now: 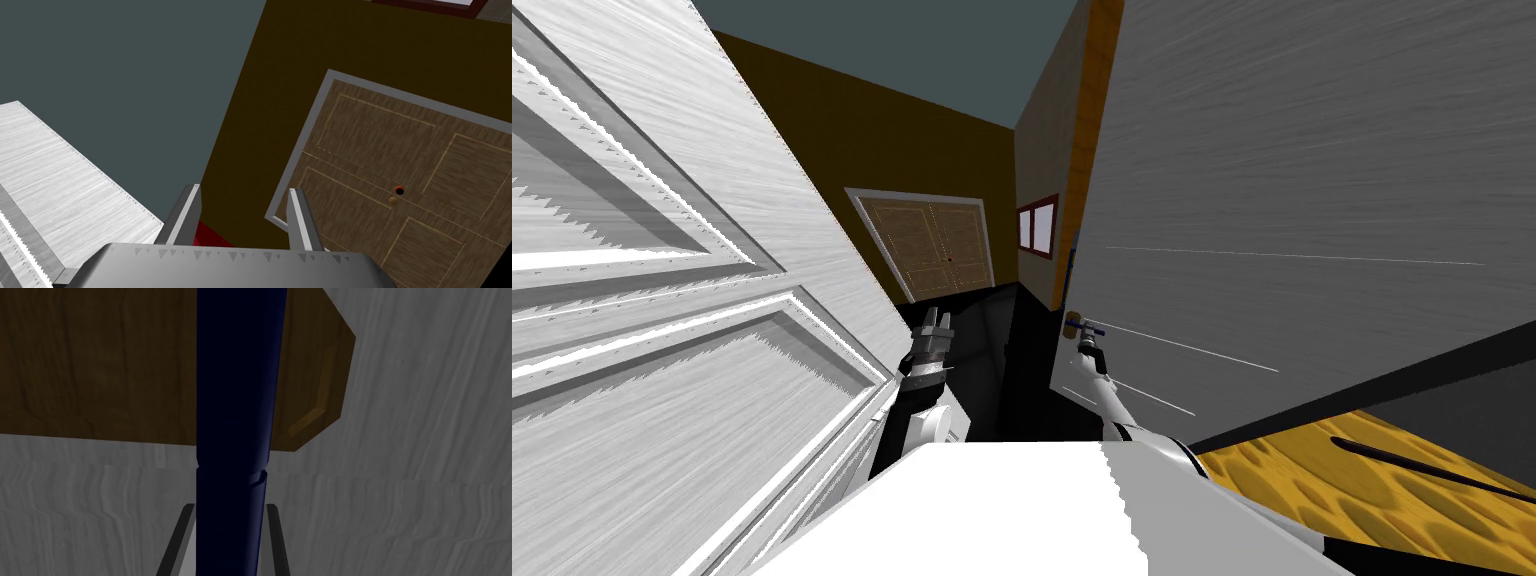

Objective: Push the door open

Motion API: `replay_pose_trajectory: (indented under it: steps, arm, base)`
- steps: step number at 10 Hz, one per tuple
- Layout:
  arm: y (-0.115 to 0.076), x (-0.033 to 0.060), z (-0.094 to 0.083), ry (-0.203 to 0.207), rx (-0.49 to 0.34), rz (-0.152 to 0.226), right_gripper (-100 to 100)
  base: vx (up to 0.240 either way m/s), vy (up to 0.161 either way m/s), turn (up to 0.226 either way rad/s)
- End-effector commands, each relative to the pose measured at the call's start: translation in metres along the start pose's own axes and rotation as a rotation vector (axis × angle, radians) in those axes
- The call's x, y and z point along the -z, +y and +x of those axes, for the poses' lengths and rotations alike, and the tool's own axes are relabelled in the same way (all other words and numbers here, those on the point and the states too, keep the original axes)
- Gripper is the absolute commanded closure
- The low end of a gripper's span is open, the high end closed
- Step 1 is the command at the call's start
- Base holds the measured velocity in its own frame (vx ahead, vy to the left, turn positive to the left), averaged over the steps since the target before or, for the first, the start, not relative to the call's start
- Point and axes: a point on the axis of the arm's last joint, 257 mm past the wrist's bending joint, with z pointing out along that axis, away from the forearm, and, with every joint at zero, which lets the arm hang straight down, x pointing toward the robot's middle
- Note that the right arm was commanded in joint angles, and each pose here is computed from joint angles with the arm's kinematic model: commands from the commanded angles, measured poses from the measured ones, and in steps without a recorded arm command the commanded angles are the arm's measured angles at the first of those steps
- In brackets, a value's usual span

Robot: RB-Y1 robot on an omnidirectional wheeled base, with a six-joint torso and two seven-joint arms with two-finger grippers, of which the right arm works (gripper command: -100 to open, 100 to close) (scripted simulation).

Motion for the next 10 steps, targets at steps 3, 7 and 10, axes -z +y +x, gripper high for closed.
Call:
replay_pose_trajectory:
  steps: [3,7,10]
  arm:
    - [0.006,-0.0013,-0.022,-0.054,0.004,-0.016,100]
    - [-0.006,0.0087,-0.012,-0.07,-0.023,0.016,100]
    - [0.004,0.0,-0.05,-0.132,0.005,-0.011,100]
  base:
    - [0.112,0.003,-0.024]
    - [0.181,0.049,-0.084]
    - [0.133,-0.031,0.0]
